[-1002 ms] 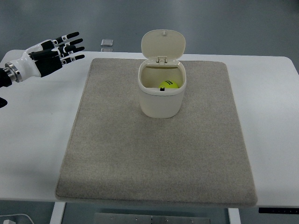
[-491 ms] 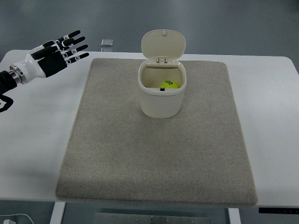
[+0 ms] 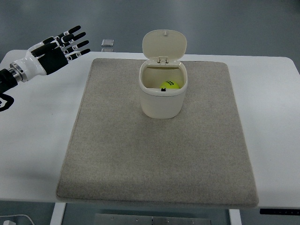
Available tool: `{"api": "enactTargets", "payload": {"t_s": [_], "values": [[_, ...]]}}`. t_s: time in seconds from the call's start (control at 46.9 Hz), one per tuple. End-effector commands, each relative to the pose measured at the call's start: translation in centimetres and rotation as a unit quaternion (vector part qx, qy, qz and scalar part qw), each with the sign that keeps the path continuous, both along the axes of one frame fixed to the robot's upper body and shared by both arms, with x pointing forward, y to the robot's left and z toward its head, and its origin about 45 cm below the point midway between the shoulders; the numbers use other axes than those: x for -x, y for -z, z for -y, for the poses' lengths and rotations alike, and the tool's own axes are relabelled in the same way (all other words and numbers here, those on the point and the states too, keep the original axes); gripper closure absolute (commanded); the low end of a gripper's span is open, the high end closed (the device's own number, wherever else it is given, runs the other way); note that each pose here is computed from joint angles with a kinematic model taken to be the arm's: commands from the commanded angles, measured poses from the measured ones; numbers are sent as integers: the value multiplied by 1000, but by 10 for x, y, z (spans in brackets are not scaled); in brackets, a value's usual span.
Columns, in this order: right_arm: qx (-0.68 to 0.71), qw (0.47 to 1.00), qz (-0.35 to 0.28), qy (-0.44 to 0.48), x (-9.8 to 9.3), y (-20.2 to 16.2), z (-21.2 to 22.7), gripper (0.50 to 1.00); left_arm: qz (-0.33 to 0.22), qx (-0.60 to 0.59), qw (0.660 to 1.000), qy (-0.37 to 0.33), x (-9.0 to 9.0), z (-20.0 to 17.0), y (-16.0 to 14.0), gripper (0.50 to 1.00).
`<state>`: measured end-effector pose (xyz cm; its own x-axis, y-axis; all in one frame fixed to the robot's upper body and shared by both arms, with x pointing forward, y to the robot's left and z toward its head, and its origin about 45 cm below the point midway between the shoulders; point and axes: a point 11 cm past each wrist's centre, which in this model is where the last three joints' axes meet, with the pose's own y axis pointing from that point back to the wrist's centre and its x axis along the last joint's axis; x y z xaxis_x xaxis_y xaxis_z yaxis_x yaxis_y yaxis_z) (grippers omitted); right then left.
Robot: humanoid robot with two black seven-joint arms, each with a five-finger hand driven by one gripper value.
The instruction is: Put tennis ball into box with left hand
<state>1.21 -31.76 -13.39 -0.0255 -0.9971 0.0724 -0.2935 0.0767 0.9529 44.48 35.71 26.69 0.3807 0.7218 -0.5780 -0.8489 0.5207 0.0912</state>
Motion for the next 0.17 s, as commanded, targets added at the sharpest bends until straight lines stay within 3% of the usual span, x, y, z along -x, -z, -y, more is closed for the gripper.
{"api": "enactTargets", "payload": {"t_s": [0.0,0.149], "values": [[1,1000,0,0,0,0,0,560,0,0,1000,0,0,0,0,506],[-2,1000,-2,-4,4,0,-2,562,-1,-1,1000,0,1,0,0,506]]}}
